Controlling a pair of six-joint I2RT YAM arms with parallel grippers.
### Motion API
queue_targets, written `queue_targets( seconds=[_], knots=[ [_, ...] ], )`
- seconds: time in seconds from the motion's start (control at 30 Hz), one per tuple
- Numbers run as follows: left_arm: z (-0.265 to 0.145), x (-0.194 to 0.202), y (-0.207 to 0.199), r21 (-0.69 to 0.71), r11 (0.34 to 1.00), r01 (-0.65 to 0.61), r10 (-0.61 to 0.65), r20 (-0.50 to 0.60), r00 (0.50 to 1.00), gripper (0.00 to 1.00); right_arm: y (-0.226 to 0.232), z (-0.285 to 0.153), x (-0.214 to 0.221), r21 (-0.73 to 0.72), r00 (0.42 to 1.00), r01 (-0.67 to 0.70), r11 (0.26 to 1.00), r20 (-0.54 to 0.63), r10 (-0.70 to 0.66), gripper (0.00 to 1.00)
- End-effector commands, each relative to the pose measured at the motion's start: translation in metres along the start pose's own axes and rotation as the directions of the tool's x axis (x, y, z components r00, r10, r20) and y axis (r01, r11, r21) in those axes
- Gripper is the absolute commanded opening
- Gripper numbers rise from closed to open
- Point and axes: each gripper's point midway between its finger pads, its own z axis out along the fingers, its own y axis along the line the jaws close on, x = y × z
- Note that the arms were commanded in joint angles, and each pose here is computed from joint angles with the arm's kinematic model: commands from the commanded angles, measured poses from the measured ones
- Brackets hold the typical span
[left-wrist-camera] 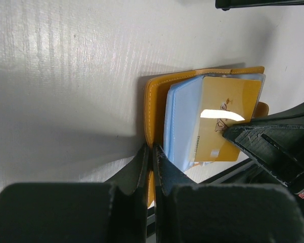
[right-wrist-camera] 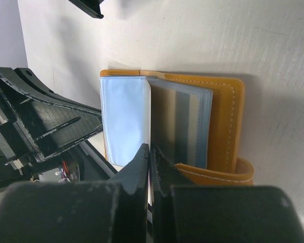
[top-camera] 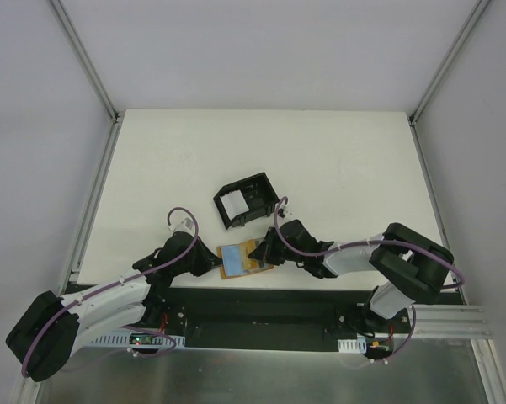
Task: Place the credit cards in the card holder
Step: Insert the credit card into the card holder.
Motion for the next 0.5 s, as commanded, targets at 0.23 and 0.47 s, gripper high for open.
queue_targets(
  seconds=[0.23, 0.47],
  knots=[
    [0.0019, 0.0011, 0.0234, -0.073, 0.997, 0.000, 0.001, 0.012, 1.000, 0.00, -0.0098, -0.0062, 0.0184, 0.009, 0.999, 0.005, 1.000, -0.054, -0.004, 0.00],
    [0.0024, -0.0002, 0.0216, -0.074, 0.997, -0.008, 0.009, 0.013, 1.000, 0.00, -0.0060, -0.0009, 0.0215, -0.012, 0.997, -0.017, 1.000, -0.070, 0.016, 0.00]
  ],
)
